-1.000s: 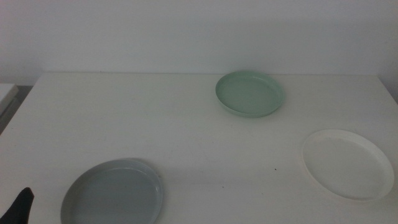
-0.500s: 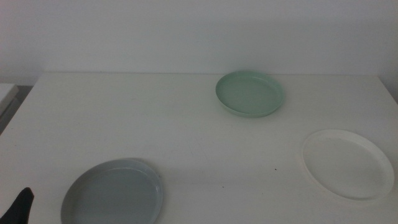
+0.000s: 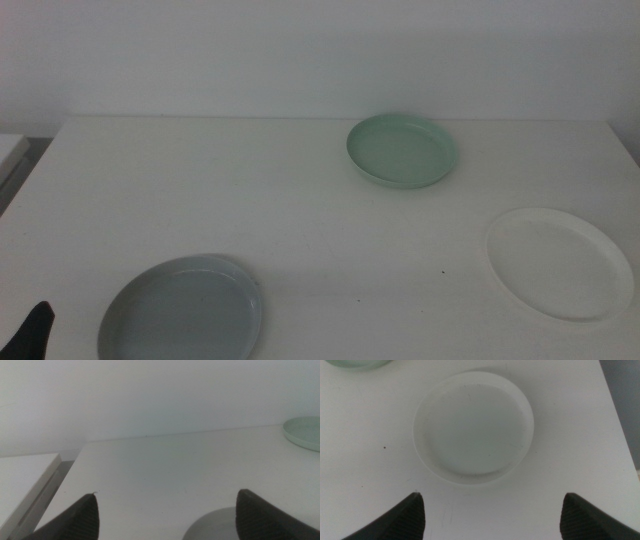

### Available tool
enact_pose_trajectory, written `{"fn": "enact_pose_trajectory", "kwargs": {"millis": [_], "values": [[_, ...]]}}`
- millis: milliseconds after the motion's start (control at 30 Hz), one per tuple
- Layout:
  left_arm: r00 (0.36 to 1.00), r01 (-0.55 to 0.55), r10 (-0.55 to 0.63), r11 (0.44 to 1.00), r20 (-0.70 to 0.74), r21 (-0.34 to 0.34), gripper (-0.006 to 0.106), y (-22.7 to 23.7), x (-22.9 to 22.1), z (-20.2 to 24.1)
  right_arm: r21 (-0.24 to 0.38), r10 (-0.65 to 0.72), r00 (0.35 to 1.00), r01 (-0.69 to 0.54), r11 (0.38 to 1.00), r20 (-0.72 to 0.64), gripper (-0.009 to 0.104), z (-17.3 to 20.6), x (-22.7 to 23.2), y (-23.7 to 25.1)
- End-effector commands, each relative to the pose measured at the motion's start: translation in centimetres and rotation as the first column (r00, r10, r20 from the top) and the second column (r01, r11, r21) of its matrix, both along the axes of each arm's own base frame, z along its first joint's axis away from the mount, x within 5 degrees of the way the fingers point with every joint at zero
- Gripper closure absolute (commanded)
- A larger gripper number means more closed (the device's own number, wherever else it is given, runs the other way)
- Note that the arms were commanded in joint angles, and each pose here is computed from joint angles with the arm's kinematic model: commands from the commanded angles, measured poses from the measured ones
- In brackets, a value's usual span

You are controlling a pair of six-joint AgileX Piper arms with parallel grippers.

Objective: Stack the three bowls on top of each other.

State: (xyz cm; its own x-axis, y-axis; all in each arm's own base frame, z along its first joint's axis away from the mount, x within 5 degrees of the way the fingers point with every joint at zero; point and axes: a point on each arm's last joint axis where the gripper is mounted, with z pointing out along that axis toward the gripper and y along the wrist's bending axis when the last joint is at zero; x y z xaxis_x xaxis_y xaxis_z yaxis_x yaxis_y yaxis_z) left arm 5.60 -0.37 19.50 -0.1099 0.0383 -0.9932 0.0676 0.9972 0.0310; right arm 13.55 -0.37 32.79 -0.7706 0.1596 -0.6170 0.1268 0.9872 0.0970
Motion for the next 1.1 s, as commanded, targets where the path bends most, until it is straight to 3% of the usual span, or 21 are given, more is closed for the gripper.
{"fn": "enact_pose_trajectory", "kwargs": {"millis": [0,367,700,900,1067], "values": [[1.0,-0.001,0.001,1.0,0.016,-0.008,0.007,0.0,0.0,0.2,-0.021,0.0,0.999,-0.001,1.0,-0.032,0.003,0.2,1.1,-0.3],[1.0,-0.001,0.001,1.0,0.016,-0.008,0.007,0.0,0.0,0.2,-0.019,-0.008,0.992,0.011,1.0,0.125,0.003,0.5,3.9,-0.4],[1.0,-0.001,0.001,1.0,0.016,-0.008,0.007,0.0,0.0,0.2,-0.016,-0.009,0.984,0.012,1.0,0.175,0.003,0.8,4.2,-0.4],[1.0,-0.001,0.001,1.0,0.016,-0.008,0.007,0.0,0.0,0.2,-0.044,-0.022,1.0,0.022,0.999,0.015,0.003,-0.3,3.8,-0.7],[1.0,-0.001,0.001,1.0,0.016,-0.008,0.007,0.0,0.0,0.2,-0.036,-0.1,0.977,0.095,0.995,-0.19,0.005,-2.0,6.4,-2.0]]}}
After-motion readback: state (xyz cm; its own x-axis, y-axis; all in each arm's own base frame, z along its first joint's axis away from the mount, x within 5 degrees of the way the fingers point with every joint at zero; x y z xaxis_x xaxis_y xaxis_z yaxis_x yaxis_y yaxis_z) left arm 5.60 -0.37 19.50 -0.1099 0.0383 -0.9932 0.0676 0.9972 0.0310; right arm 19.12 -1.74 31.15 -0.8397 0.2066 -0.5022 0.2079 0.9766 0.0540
